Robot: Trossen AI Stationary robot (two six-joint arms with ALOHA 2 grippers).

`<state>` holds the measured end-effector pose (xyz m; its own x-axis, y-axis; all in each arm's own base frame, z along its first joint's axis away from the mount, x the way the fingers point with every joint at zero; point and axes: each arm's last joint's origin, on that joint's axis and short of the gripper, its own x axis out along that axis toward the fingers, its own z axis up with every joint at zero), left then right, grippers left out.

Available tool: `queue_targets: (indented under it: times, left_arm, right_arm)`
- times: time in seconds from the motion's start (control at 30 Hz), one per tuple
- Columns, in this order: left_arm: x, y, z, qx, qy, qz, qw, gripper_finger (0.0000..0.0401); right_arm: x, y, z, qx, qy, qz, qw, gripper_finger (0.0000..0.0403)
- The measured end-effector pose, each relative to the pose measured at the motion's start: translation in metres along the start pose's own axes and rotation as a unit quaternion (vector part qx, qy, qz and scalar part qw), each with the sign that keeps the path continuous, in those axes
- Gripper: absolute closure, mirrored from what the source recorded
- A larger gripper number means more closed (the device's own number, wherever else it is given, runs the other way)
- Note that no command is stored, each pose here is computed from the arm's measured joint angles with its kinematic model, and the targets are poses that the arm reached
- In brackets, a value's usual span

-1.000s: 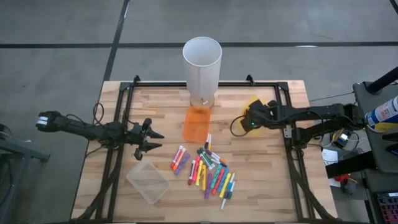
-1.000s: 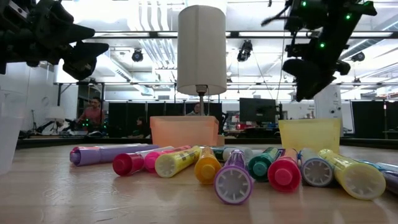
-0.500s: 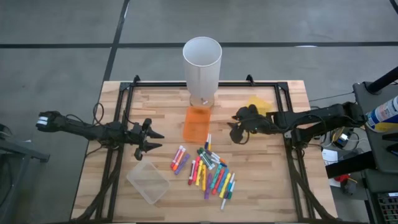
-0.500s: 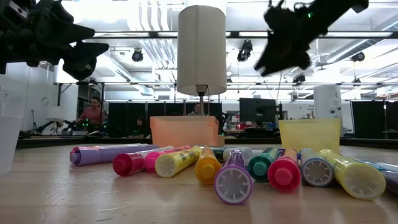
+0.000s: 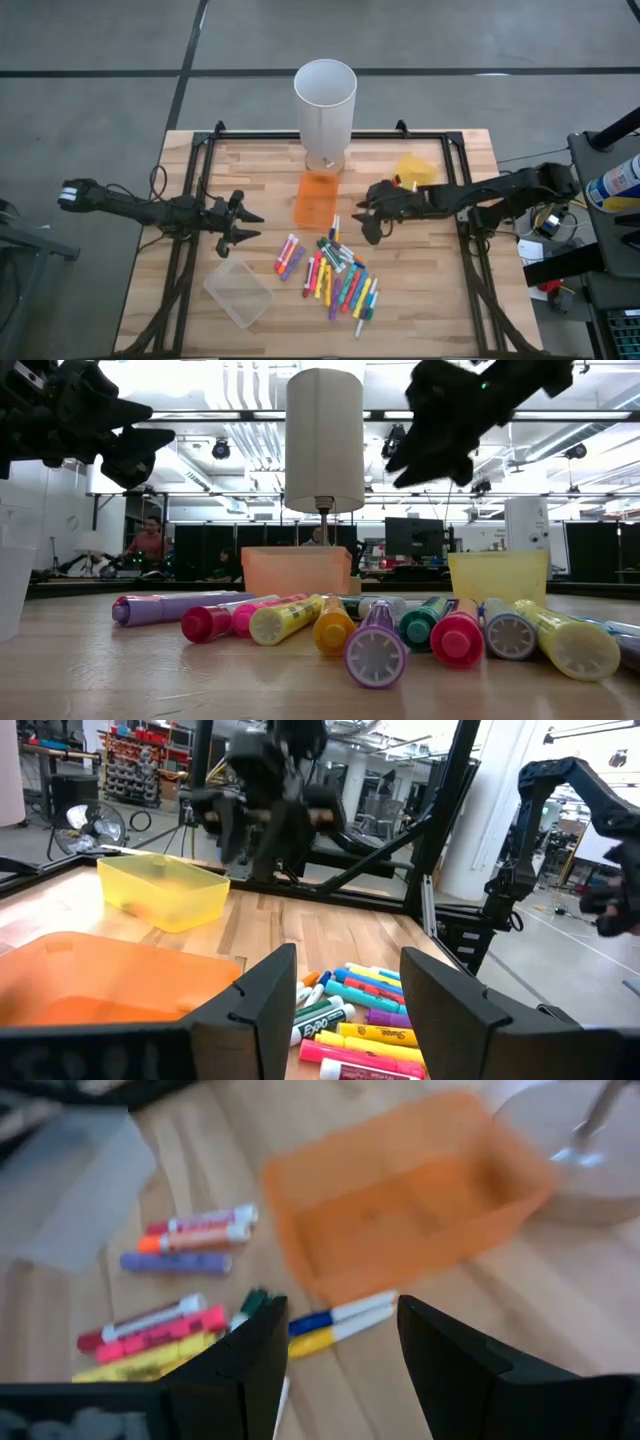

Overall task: Pick & Place Markers
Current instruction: Put the small orange marker pen into the yellow bin

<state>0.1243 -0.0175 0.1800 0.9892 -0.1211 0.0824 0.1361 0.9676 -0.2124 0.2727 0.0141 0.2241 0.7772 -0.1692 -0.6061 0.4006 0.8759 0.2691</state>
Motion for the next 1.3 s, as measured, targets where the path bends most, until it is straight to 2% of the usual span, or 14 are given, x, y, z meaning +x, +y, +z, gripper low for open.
queue_targets:
  times: [0.33,0.7,1.0,1.3]
  left_arm:
    - [0.000,0.000,0.000,0.000,0.001,0.000,1.000,0.0227]
    - [0.000,0.000,-0.001,0.000,0.005,0.001,1.000,0.0227]
    - [0.000,0.000,-0.001,0.000,0.008,0.002,1.000,0.0227]
    - [0.000,0.000,-0.002,0.000,0.008,0.002,1.000,0.0227]
  right_arm:
    - [0.040,0.030,-0.019,0.016,0.109,-0.036,0.993,0.0220]
    - [0.056,0.065,-0.032,-0.019,0.230,-0.107,0.967,0.0220]
    - [0.066,0.066,-0.047,-0.032,0.270,-0.136,0.953,0.0220]
    - [0.067,0.064,-0.053,-0.014,0.275,-0.139,0.951,0.0220]
